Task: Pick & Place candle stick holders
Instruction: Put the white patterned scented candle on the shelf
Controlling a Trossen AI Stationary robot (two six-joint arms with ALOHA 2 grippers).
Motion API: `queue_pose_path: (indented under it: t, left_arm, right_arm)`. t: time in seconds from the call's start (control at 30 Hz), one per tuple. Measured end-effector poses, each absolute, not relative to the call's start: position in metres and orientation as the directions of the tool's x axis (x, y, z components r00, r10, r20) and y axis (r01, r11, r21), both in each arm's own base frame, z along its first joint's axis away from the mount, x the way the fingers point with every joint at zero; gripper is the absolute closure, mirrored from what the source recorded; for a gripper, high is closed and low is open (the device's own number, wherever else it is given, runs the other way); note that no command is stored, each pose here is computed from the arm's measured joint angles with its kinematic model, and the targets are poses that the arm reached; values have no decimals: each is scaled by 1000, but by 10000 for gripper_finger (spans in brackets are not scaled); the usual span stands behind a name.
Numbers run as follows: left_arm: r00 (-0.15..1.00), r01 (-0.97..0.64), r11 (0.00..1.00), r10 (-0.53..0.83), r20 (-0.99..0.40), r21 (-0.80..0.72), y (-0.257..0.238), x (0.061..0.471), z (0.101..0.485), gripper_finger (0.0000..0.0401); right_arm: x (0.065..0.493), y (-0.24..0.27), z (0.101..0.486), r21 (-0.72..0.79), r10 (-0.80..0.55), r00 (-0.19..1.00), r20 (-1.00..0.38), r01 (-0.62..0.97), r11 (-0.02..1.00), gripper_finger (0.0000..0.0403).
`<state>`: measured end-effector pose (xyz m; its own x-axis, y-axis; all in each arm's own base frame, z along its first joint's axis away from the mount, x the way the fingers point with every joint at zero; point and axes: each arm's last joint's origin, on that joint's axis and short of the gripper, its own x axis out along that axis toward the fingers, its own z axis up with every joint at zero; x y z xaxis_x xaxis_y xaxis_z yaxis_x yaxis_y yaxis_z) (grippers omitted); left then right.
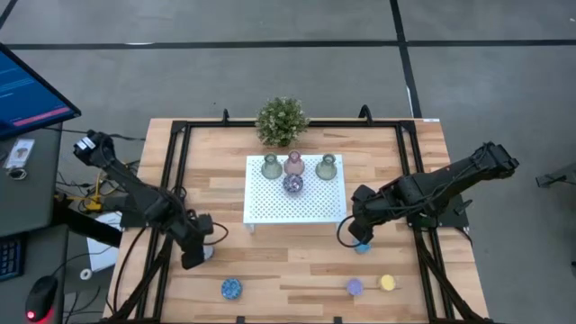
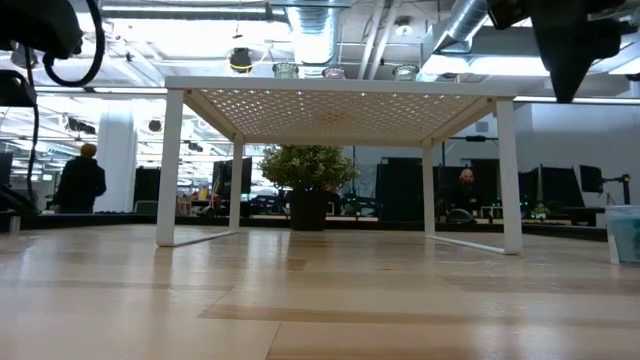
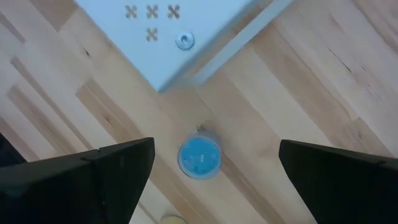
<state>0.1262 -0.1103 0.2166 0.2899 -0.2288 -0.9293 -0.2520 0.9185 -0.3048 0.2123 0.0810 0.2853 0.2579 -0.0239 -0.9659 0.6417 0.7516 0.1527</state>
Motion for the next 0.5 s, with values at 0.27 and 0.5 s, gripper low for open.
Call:
queue_pose_path:
  t: [0.27, 0.5]
  left_arm:
    - [353, -218, 891, -308, -883, -398, -125, 141, 215, 137]
    - [341, -202, 893, -320, -884, -401, -125, 142, 214, 71]
  right_arm:
    - [213, 81, 286, 150, -33, 273, -962, 624, 767, 68]
    - [214, 80, 286, 140, -52, 279, -959, 626, 767, 68]
